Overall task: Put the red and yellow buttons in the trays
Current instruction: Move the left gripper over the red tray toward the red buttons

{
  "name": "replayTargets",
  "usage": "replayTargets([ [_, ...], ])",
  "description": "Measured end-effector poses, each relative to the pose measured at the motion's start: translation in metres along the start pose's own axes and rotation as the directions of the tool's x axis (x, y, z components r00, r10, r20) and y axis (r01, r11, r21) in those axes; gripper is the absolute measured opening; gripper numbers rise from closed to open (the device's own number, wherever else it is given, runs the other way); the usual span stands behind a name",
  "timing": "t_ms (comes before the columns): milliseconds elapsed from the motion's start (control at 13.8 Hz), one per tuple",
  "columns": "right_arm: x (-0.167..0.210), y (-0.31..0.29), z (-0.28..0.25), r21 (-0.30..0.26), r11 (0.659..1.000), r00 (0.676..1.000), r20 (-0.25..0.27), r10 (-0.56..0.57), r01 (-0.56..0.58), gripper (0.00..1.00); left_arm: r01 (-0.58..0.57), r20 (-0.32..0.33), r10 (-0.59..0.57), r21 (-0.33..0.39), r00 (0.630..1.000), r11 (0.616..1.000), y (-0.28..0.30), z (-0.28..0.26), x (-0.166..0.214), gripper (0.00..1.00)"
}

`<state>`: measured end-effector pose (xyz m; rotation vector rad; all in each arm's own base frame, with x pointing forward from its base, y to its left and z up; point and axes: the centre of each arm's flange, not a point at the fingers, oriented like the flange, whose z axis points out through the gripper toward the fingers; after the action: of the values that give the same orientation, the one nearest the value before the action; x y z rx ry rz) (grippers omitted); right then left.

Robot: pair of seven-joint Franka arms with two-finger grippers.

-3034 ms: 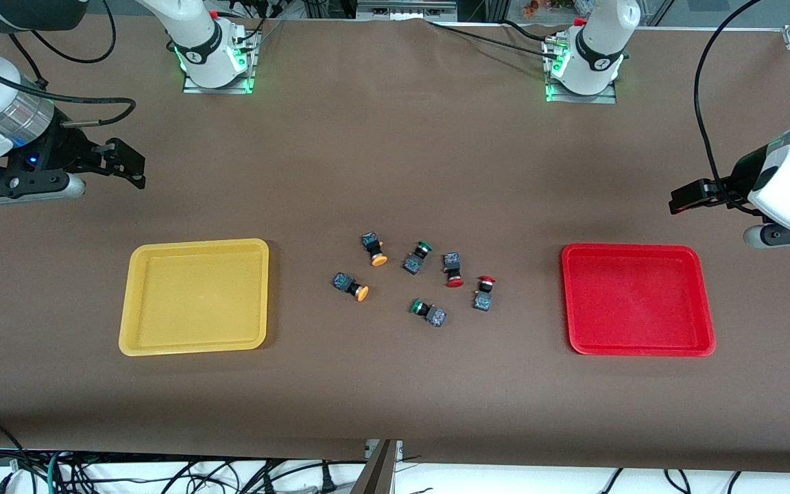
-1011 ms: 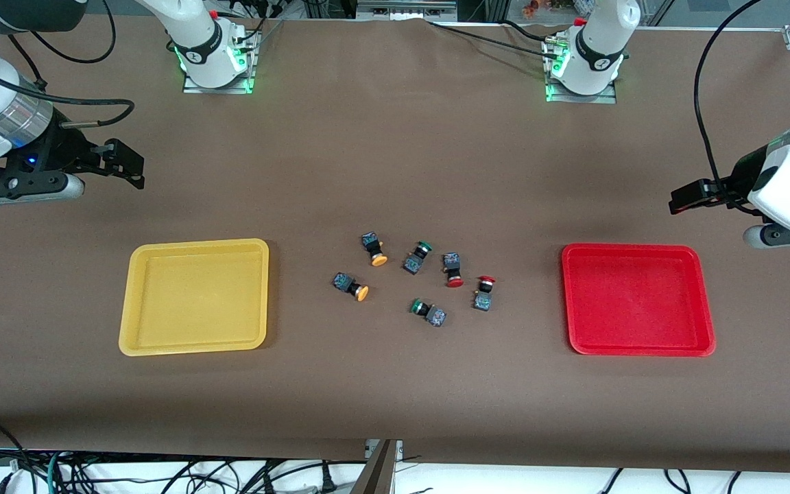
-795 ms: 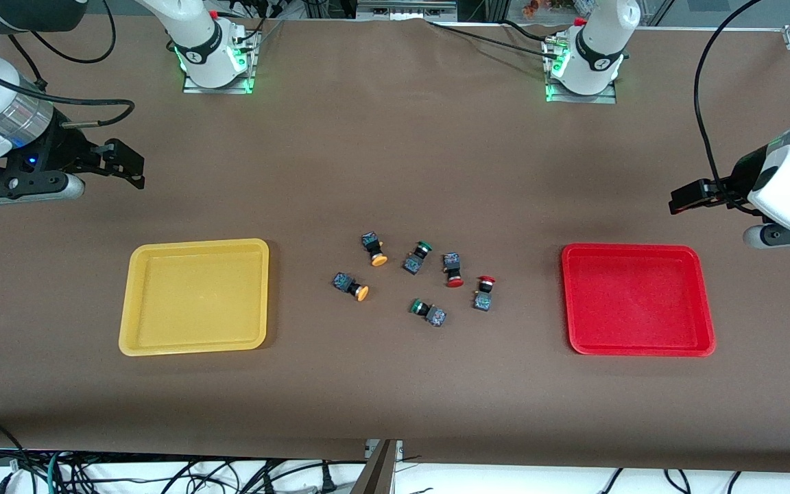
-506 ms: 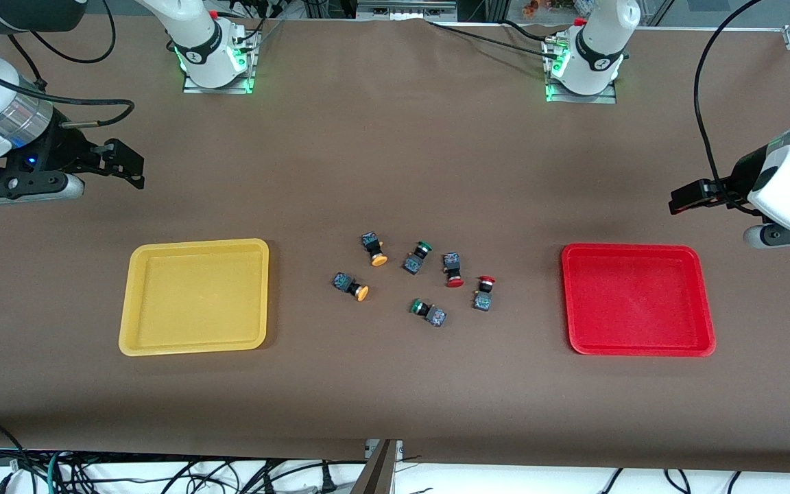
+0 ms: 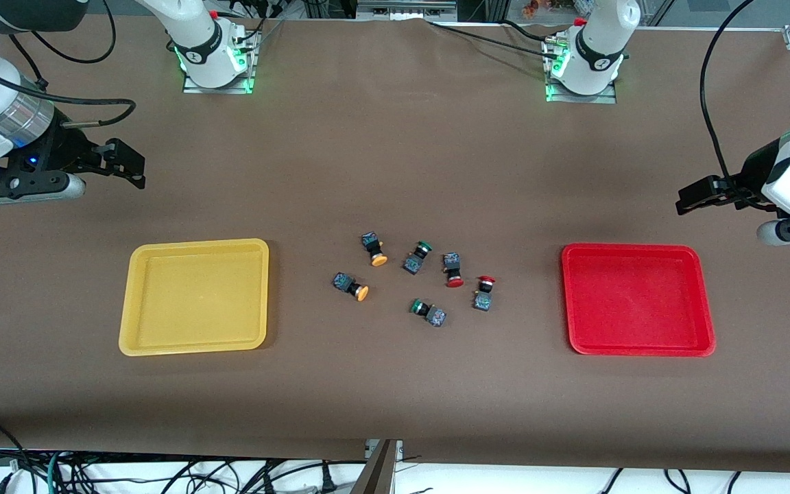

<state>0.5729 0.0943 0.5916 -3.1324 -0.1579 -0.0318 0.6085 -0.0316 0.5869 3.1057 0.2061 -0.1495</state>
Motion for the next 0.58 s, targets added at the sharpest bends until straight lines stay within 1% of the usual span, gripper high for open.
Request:
replayTargets([
  [144, -0.0011, 0.0001, 0.001, -0.001, 1.0, 1.0, 0.011, 0.0, 0.0, 1.0, -0.004, 0.003, 0.004, 0.0, 1.0, 1.0, 0.0022, 0.0015, 0.0004, 1.0],
  [578, -0.001, 0.0007, 0.0011, -0.001, 1.0, 1.0, 0.011, 0.001, -0.001, 1.0, -0.002, 0.015, 0.002, 0.001, 1.0, 1.0, 0.0016, 0.009, 0.0045, 1.0],
])
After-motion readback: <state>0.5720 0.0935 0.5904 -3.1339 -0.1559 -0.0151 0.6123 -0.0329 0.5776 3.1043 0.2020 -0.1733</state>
